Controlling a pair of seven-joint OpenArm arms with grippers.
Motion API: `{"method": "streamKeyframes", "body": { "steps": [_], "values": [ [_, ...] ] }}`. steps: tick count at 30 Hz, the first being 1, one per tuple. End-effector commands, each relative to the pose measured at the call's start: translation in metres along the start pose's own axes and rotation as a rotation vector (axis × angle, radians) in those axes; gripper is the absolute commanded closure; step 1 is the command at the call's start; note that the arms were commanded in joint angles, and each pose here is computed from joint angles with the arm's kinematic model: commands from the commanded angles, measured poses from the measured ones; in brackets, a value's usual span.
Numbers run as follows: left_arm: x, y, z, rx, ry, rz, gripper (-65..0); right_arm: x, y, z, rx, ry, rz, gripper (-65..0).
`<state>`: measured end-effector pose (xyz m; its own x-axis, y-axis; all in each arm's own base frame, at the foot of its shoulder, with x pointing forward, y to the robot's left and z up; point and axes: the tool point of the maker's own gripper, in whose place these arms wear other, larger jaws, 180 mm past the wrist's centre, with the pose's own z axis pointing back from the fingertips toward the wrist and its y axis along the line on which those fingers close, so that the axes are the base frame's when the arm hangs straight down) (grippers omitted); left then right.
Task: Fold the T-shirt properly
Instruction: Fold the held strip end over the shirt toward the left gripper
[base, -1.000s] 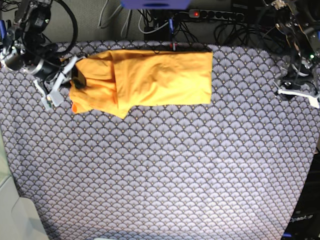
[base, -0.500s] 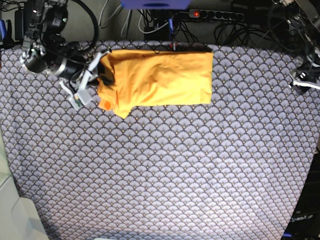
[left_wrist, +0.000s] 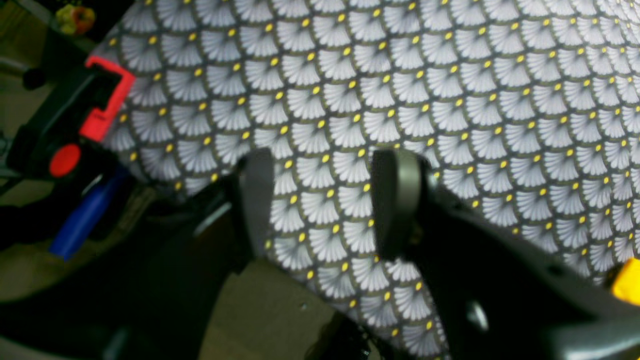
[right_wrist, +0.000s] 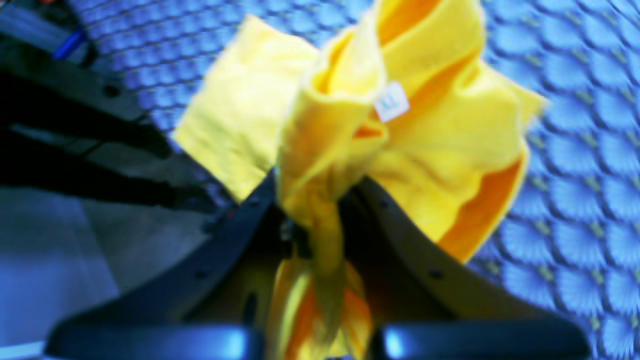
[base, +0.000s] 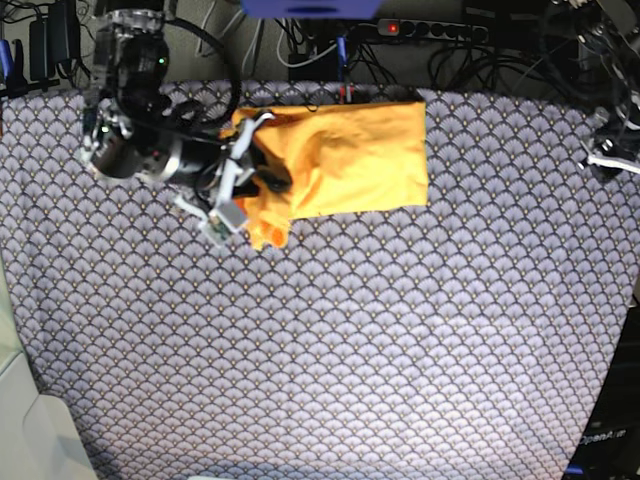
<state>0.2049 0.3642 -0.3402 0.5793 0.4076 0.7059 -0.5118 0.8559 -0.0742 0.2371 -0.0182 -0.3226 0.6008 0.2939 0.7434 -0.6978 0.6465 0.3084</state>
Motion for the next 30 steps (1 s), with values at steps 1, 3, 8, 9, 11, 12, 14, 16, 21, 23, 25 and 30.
{"method": "streamKeyframes", "body": {
  "steps": [1, 3, 8, 9, 11, 12, 14, 16, 21, 23, 25, 30],
  "values": [
    [0.016, 0.001, 0.004, 0.001, -0.049, -0.016, -31.2, 0.016, 0.006, 0.001, 0.021, -0.056, 0.025, -0.1],
    [0.016, 0.001, 0.004, 0.001, -0.049, -0.016, -31.2, 0.016, 0.013, -0.003, 0.043, -0.050, 0.033, -0.1],
    [0.015, 0.000, 0.004, -0.002, -0.048, -0.018, -31.2, 0.017, 0.026, -0.013, 0.085, -0.049, 0.033, -0.2],
    [0.015, -0.001, 0.003, -0.003, -0.048, -0.019, -31.2, 0.017, 0.028, -0.015, 0.093, -0.050, 0.026, -0.2],
    [0.015, -0.001, 0.003, -0.003, -0.047, -0.017, -31.2, 0.018, 0.030, -0.016, 0.100, -0.052, 0.023, -0.2],
    [0.015, -0.001, 0.003, -0.003, -0.047, -0.017, -31.2, 0.019, 0.036, -0.019, 0.117, -0.054, 0.030, -0.2],
    [0.015, -0.001, 0.003, -0.003, -0.047, -0.017, -31.2, 0.021, 0.047, -0.025, 0.151, -0.050, 0.047, -0.2],
    [0.014, -0.001, 0.003, -0.004, -0.046, -0.018, -31.2, 0.025, 0.058, -0.029, 0.184, -0.047, 0.077, -0.2],
    [0.014, -0.001, 0.003, -0.003, -0.046, -0.018, -31.2, 0.028, 0.069, -0.044, 0.240, -0.042, 0.082, -0.2],
    [0.014, -0.001, 0.003, -0.003, -0.045, -0.017, -31.2, 0.022, 0.071, -0.058, 0.279, -0.023, 0.053, -0.2],
    [0.012, 0.000, 0.004, -0.001, -0.041, -0.018, -31.2, 0.015, 0.075, -0.070, 0.311, 0.000, 0.035, -0.2],
    [0.009, 0.001, 0.004, 0.001, -0.033, -0.021, -31.2, 0.009, 0.092, -0.086, 0.380, 0.007, 0.017, -0.3]
  ]
}}
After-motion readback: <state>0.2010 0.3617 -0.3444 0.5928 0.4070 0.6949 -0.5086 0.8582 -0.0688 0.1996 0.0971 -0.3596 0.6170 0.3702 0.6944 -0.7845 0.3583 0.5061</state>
